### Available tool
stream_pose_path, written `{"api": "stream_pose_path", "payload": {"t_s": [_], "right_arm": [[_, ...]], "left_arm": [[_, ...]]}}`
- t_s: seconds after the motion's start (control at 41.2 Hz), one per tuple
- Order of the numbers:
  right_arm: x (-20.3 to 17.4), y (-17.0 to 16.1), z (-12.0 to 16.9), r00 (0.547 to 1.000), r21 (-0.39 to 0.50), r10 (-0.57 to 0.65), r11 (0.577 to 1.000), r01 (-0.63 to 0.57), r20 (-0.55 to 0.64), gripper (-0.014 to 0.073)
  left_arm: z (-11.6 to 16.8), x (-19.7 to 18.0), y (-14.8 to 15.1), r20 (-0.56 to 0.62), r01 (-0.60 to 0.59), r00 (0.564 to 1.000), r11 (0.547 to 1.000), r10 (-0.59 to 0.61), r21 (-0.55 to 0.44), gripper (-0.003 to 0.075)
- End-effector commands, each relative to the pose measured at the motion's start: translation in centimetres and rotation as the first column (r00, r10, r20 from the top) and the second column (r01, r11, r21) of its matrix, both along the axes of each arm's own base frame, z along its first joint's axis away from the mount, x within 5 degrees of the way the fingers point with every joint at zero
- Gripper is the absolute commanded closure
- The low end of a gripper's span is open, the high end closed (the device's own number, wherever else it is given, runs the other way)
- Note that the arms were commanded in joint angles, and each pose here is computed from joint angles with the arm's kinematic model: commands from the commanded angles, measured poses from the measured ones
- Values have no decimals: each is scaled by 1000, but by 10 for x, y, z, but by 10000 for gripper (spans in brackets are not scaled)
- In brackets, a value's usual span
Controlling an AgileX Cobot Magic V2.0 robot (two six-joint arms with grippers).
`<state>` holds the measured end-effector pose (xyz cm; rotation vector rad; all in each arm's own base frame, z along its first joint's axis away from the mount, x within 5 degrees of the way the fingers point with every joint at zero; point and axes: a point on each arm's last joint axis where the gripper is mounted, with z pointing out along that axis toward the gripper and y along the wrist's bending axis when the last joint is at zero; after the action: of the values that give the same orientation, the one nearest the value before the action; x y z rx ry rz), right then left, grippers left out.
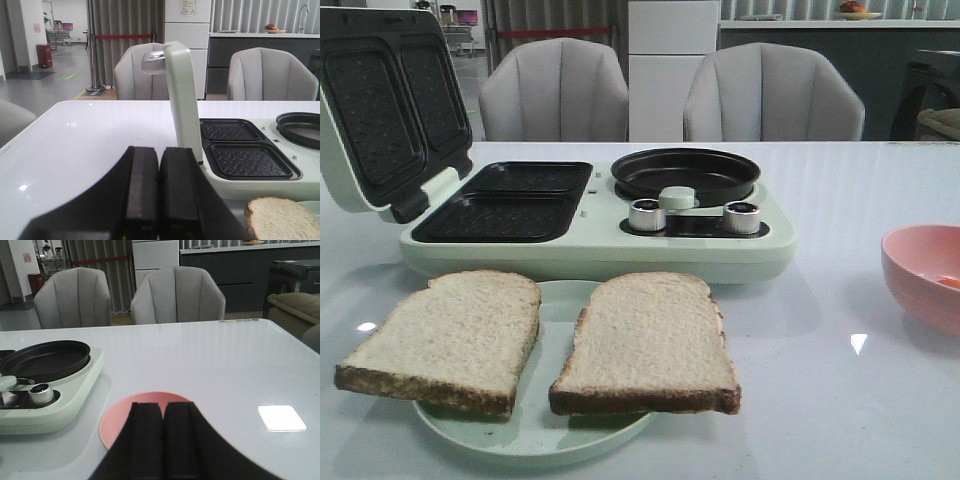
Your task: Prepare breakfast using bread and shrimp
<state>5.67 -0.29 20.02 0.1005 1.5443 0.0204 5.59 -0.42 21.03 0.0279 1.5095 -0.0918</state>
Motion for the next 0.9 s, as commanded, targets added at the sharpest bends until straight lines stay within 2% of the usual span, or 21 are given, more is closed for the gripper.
{"api": "stream_pose_path", "payload": {"t_s": [0.0,0.874], "right_arm": [[-3,-1,15,992,-16,-10,1000,12,129,548],[-4,-1,16,990,-17,-10,1000,12,138,548]], "left_arm": [[8,-3,0,108,-3,994,1000,4,-14,621],[10,-3,0,132,-3,991,1000,4,-11,621]]}}
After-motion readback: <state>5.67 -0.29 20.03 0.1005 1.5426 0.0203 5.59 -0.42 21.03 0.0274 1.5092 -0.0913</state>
